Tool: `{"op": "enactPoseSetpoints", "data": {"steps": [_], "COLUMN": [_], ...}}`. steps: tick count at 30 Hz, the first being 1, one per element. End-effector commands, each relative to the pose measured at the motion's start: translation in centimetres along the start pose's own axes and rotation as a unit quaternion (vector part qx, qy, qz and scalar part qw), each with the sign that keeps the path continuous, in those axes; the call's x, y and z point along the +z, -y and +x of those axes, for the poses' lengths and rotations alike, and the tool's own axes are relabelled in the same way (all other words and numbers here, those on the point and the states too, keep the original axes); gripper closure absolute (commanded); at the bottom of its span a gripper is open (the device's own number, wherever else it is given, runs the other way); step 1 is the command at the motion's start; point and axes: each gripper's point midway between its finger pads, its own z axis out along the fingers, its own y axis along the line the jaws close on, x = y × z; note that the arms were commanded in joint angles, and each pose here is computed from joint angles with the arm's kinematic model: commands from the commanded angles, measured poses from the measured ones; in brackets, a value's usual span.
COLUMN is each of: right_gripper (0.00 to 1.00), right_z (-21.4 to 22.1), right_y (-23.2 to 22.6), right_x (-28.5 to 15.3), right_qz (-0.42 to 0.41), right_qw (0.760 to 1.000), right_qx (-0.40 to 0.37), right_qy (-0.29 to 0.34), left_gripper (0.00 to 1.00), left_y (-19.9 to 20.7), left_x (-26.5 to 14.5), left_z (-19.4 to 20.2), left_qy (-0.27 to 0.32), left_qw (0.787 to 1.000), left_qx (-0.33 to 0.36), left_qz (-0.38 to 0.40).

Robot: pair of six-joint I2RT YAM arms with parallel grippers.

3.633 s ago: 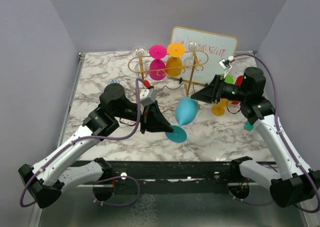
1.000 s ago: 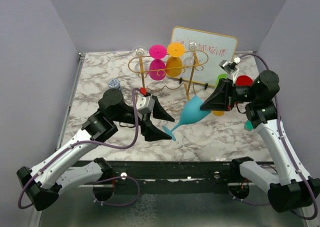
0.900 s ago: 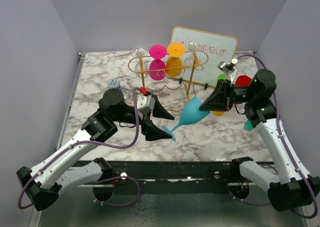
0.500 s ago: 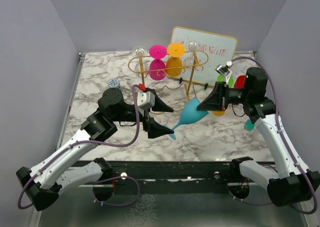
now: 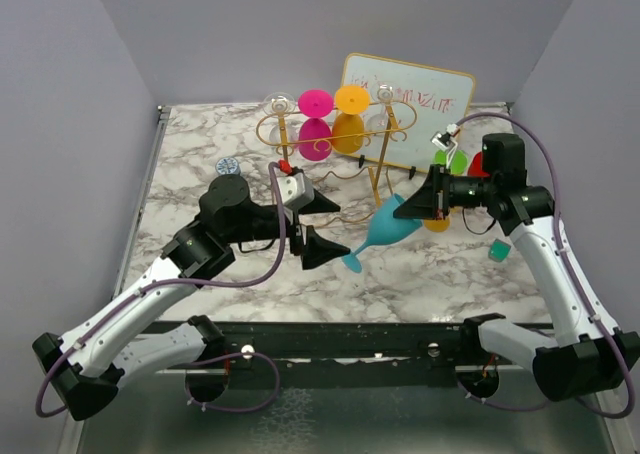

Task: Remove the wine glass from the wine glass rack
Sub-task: Place the wine glass at the center of the board.

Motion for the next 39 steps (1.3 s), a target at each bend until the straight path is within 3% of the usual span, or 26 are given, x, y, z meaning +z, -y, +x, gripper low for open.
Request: {"op": "enactPoseSetpoints", "data": {"steps": [1,8,14,18,23,26,30,35,39], "right_gripper": [1.0,1.0,1.0,1.0,1.0,0.99,0.99,0.99,0.99], "right_z": [0.4,2.6,5.6,5.5,3.3,1.8,1.0,-0.1,-2.0], "right_y": [1.7,6.1,8.2,10.0,11.7,11.8,12.6,13.6,14.1], "right_x": [-0.1,-1.3,-3.7,-7.1,-11.5,-13.4,-15.3,-15.8,-15.6], "right_qz": [0.071,0.264,0.388,0.489,0.6,0.632,0.679,0.699,0.69], "right_qw": [0.997,0.962,0.916,0.869,0.796,0.767,0.722,0.698,0.7], "right_qx": [0.011,0.034,0.057,0.058,0.052,0.036,0.026,0.018,0.022], "right_qy": [-0.009,-0.056,-0.081,-0.045,0.054,0.11,0.128,0.154,0.182], "left_gripper": [0.01,0.01,0.01,0.01,0.01,0.01,0.01,0.01,0.01], "left_y": [-2.0,-3.3,-3.1,-3.2,-3.0,-2.7,-2.2,-1.9,-1.7], "left_x": [-0.2,1.5,1.8,1.6,1.3,1.0,0.3,-0.5,-0.7], "left_z": [-1.5,-0.1,-0.5,-0.7,-0.6,-0.7,-0.9,-1.2,-1.2], "left_qy": [0.008,-0.037,-0.027,-0.019,-0.017,-0.014,-0.008,0.001,0.001], "left_qw": [0.997,0.994,0.995,0.996,0.996,0.996,0.996,0.996,0.996], "left_qx": [-0.023,-0.077,-0.068,-0.062,-0.06,-0.058,-0.055,-0.043,-0.043], "left_qz": [-0.067,-0.074,-0.062,-0.067,-0.067,-0.067,-0.068,-0.076,-0.073]}}
